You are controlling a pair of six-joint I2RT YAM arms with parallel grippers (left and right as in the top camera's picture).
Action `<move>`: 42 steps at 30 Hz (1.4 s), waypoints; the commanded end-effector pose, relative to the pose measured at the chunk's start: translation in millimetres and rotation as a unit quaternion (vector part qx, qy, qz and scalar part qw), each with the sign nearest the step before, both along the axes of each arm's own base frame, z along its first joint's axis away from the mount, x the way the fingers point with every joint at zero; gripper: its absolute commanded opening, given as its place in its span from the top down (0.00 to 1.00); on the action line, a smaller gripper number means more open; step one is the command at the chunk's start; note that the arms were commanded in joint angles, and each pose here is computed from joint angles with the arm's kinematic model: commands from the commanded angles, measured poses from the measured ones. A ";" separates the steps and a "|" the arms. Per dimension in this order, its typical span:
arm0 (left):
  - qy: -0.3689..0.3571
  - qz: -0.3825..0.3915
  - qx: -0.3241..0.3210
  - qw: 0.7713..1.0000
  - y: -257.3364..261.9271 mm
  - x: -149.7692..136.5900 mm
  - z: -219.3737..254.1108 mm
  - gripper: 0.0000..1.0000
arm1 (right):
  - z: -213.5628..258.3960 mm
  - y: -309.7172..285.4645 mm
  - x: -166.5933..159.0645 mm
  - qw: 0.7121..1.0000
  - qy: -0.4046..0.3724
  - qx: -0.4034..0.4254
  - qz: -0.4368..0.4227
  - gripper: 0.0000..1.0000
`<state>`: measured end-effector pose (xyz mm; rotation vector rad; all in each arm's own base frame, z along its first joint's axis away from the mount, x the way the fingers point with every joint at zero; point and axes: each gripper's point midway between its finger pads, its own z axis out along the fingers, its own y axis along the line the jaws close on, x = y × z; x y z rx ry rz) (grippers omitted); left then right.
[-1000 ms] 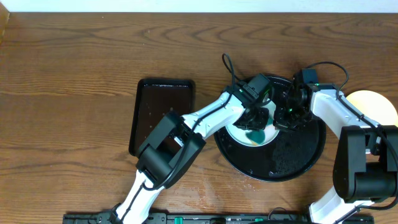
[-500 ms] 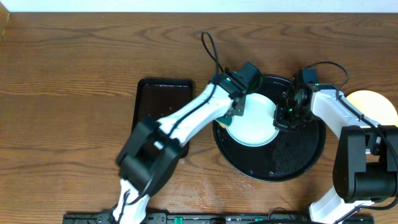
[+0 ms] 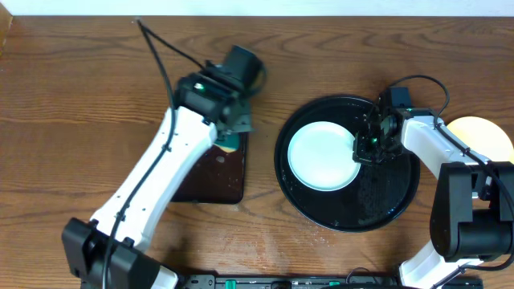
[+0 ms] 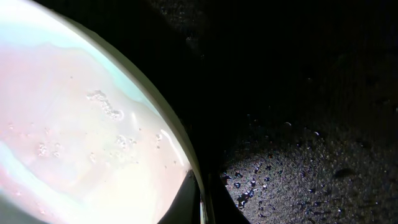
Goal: Clean dirty plates on tray and stack at the side
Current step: 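Return the sponge to the black sponge tray with the left gripper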
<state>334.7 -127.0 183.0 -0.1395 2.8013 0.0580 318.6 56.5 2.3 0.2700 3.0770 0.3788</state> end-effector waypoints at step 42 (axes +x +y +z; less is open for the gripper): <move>-0.052 0.058 -0.151 0.985 53.0 -39.4 8.7 0.18 | 269.0 50.0 -48.5 0.702 -0.453 -0.525 0.161 0.99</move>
